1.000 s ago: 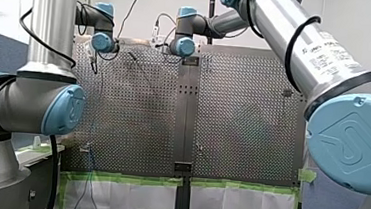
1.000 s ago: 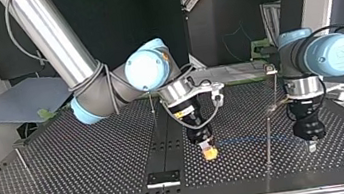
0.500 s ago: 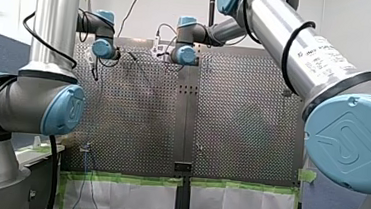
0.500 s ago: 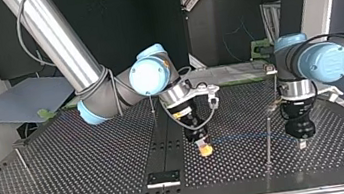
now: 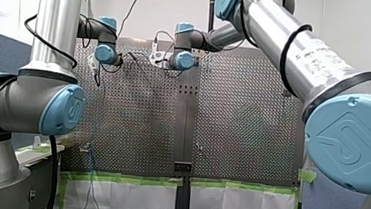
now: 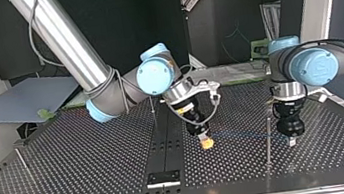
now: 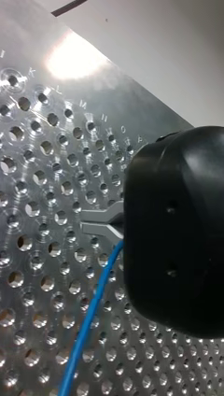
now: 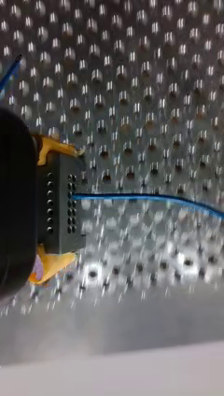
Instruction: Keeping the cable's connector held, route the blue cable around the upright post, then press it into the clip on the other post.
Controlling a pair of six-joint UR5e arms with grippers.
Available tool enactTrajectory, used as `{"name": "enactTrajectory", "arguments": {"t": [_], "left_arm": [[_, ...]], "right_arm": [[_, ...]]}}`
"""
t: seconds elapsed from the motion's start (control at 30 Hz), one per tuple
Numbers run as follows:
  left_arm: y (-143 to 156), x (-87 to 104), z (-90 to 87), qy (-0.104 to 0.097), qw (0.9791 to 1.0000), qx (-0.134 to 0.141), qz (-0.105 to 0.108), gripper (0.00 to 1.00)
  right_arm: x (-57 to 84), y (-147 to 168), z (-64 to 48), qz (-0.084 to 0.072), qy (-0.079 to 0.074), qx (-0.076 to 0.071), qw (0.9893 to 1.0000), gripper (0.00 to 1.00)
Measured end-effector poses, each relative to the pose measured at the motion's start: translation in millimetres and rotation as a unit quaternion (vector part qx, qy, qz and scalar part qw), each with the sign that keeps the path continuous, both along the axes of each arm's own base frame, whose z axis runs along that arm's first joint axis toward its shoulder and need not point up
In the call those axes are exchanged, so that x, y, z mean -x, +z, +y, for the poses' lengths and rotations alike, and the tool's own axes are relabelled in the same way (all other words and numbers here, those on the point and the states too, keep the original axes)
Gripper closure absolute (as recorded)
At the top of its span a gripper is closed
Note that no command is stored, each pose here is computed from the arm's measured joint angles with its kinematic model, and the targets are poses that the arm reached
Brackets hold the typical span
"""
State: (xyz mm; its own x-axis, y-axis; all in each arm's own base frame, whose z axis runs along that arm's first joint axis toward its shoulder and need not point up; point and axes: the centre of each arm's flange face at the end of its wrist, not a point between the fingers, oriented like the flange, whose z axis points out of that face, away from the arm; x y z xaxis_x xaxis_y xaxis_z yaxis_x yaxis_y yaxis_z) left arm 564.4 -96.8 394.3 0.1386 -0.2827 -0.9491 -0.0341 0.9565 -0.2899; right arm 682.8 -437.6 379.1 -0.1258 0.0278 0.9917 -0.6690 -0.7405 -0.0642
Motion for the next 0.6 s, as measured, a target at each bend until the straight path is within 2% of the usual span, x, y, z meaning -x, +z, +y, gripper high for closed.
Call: {"name": "enactTrajectory", "arguments": {"t": [0.17,0.33,0.6], "left_arm": [[-9,-3.4,-5.6,-0.005,1.0,0.002,0.007,1.0],[-19,-6.4,-9.4,-0.006,0.9999,0.003,0.015,1.0],[-21,-6.4,-10.8,-0.003,0.9999,0.005,0.016,1.0]], "right_arm": [[-2.6,-19,-0.1,0.014,-0.001,-0.009,0.9999,1.0],[0.9,-34,-2.1,0.024,-0.005,-0.018,0.9995,1.0],[5.2,-46,-5.1,0.032,-0.008,-0.025,0.9991,1.0]]}}
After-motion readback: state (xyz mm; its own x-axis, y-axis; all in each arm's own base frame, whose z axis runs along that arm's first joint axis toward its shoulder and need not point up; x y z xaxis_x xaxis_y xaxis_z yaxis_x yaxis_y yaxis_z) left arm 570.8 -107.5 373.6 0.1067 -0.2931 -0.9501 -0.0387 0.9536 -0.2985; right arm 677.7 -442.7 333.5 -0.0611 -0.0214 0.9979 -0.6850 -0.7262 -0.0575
